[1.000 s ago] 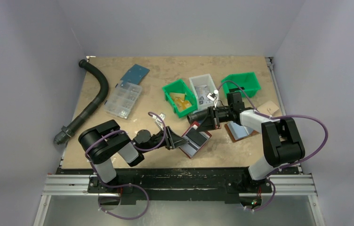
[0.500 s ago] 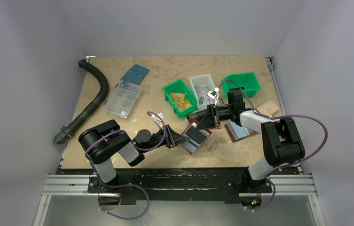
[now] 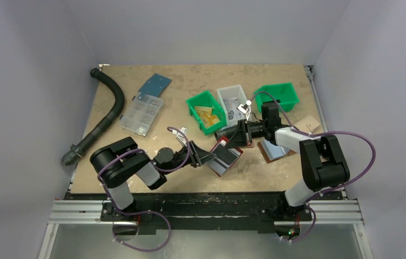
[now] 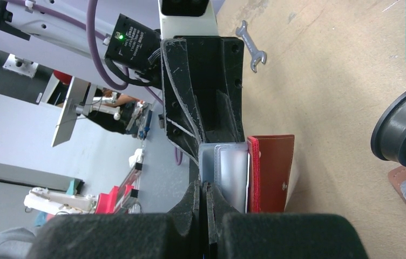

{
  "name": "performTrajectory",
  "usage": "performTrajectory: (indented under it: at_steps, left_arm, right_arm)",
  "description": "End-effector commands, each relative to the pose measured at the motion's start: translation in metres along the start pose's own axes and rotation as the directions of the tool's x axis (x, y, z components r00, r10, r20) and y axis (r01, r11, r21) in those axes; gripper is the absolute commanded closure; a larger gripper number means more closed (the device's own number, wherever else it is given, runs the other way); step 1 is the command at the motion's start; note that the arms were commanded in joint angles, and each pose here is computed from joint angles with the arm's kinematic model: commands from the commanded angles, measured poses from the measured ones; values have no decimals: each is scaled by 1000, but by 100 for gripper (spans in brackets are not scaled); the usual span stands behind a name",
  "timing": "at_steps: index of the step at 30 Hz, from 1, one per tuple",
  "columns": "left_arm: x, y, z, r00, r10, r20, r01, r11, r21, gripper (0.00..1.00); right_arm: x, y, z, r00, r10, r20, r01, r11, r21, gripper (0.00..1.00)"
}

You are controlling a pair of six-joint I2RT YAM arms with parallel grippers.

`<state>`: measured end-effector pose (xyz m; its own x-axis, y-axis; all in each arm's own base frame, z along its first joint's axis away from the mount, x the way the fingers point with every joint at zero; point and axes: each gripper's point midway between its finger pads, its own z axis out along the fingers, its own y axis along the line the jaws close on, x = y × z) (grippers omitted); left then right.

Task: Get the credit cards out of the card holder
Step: Remove the credit card from the card holder.

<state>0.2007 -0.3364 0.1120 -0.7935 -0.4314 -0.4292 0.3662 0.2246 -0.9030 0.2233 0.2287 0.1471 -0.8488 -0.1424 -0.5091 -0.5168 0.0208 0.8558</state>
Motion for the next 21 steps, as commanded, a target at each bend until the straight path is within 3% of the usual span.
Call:
performTrajectory:
  at_steps: [1, 6, 10, 15, 18, 21]
  left_arm:
    - [-35, -55, 4, 988, 42, 151, -73, 976, 205, 69]
    - [-35, -60, 5, 988, 37, 153, -72, 970, 232, 75]
    - [-33, -61, 3, 989, 30, 147, -67, 965, 253, 86]
    - [-31, -62, 0, 989, 42, 141, -77, 964, 255, 87]
    - [-31, -64, -1, 988, 56, 144, -93, 961, 262, 94]
    - [-30, -64, 1, 989, 57, 135, -92, 960, 263, 87]
  right_arm:
    - [-1, 12, -2, 1000, -23, -11, 23, 998, -54, 100]
    - [-1, 11, -2, 1000, -21, -10, 20, 998, -53, 100]
    - [-1, 10, -2, 1000, -21, -9, 21, 999, -49, 100]
    - [-2, 7, -1, 1000, -20, -6, 19, 999, -38, 100]
    - [-1, 6, -1, 1000, -15, -5, 14, 999, -33, 100]
    - [-1, 6, -2, 1000, -15, -5, 14, 999, -35, 100]
